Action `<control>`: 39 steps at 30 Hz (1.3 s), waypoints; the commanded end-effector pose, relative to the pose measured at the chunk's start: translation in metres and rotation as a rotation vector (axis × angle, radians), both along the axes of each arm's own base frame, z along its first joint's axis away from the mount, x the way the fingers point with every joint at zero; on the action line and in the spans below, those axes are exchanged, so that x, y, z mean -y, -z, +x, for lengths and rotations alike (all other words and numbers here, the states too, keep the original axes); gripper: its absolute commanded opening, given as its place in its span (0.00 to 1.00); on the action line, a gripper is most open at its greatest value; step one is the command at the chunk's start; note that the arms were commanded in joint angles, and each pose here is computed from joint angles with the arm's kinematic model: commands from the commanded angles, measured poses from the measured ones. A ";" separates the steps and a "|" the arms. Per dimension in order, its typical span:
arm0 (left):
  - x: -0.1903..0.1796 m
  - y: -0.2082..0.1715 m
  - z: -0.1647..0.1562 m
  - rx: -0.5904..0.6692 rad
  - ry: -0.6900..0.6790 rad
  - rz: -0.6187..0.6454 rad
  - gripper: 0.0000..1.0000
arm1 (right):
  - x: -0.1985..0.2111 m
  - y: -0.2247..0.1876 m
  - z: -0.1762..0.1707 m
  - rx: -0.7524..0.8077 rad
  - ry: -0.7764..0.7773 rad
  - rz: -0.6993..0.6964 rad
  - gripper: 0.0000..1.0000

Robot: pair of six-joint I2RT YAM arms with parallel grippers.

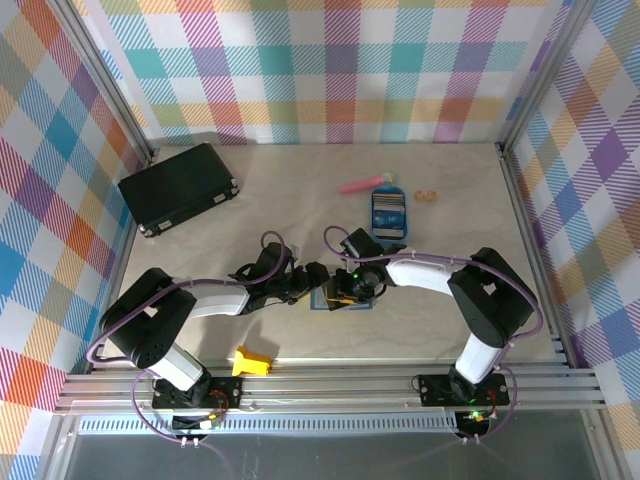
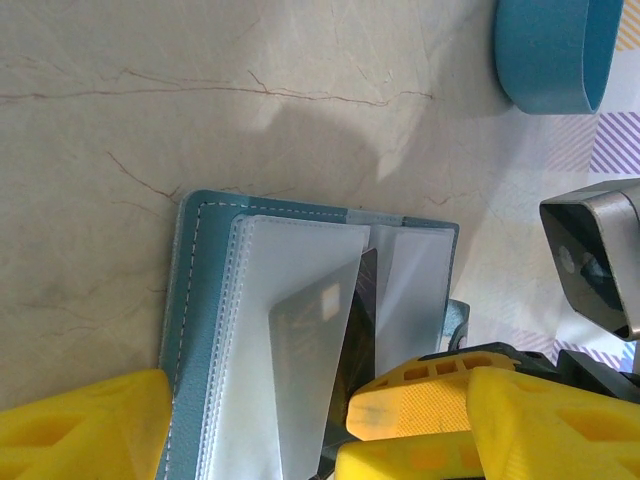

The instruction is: Put the credit cards into the card holder

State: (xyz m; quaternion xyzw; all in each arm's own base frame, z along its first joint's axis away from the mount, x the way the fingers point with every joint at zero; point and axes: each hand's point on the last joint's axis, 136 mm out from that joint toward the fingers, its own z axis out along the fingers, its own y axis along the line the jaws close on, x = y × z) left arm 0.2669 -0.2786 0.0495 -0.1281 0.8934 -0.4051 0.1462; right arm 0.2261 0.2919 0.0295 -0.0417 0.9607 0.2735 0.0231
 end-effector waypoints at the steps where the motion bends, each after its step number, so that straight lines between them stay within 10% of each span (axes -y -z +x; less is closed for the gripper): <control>1: 0.003 0.010 -0.008 -0.017 0.020 0.012 0.77 | 0.012 0.016 0.004 -0.016 0.072 -0.036 0.36; 39: 0.006 0.013 -0.008 -0.026 0.025 -0.007 0.77 | 0.001 0.018 0.014 -0.019 0.269 0.030 0.33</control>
